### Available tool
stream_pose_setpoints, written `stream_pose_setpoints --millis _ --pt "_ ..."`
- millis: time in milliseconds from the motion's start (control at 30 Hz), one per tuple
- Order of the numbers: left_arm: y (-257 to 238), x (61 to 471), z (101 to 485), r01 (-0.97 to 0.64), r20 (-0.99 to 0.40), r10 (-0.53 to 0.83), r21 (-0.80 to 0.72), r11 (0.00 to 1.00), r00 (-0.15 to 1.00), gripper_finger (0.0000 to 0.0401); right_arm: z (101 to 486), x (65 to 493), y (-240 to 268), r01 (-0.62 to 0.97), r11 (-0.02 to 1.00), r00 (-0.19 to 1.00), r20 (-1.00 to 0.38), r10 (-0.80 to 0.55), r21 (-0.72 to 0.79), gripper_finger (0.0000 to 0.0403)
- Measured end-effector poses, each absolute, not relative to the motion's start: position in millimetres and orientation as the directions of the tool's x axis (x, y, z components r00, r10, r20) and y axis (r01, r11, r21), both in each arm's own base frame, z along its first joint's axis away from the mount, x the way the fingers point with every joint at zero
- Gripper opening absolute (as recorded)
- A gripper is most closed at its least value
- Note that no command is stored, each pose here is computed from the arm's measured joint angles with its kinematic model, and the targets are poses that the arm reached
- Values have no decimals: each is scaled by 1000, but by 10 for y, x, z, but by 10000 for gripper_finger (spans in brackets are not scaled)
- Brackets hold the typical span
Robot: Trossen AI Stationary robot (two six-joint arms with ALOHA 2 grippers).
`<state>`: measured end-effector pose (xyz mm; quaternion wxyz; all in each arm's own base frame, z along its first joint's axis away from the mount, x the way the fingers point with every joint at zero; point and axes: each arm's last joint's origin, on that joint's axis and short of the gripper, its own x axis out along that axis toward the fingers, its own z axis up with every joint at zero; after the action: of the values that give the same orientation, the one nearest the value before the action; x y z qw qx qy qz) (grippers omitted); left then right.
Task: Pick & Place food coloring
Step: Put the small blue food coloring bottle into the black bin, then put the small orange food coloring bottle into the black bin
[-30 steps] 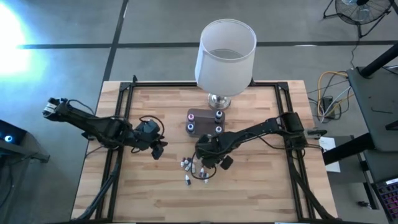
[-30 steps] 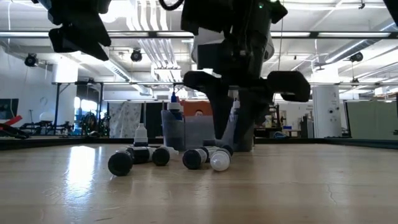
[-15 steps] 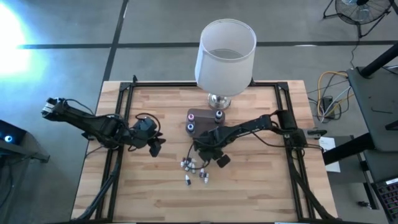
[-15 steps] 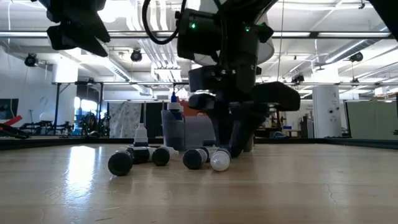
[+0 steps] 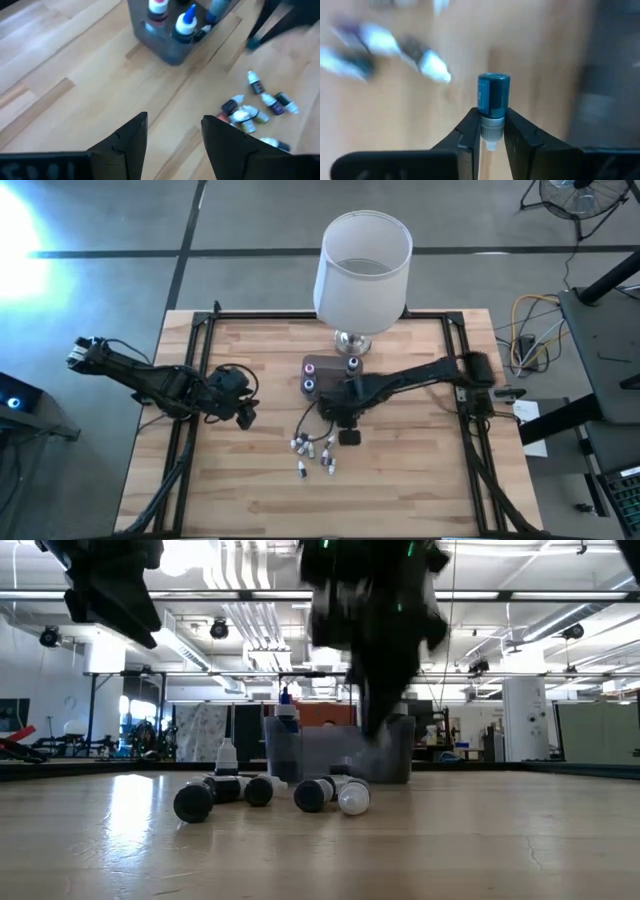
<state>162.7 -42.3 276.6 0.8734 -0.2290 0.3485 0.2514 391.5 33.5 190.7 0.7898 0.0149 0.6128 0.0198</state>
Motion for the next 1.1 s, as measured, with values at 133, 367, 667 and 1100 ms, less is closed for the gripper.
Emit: stream_pose_setpoints --millis 133,367,667,1100 --pt "-418 1613 2760 -586 -731 284 -191 788 621 163 2492 3793 276 208 978 448 -890 -80 18 58" --pt "-416 1615 2763 -558 -726 291 -152 816 623 163 2818 3686 -145 525 850 517 -804 -293 28 68" --pt "-440 1622 2757 -527 -751 216 -199 826 624 163 2570 3872 -603 523 852 454 -855 -250 29 165" --pt "-549 1836 2330 -334 -680 6 -352 874 733 163 2943 3634 200 392 916 475 -832 -286 -91 263"
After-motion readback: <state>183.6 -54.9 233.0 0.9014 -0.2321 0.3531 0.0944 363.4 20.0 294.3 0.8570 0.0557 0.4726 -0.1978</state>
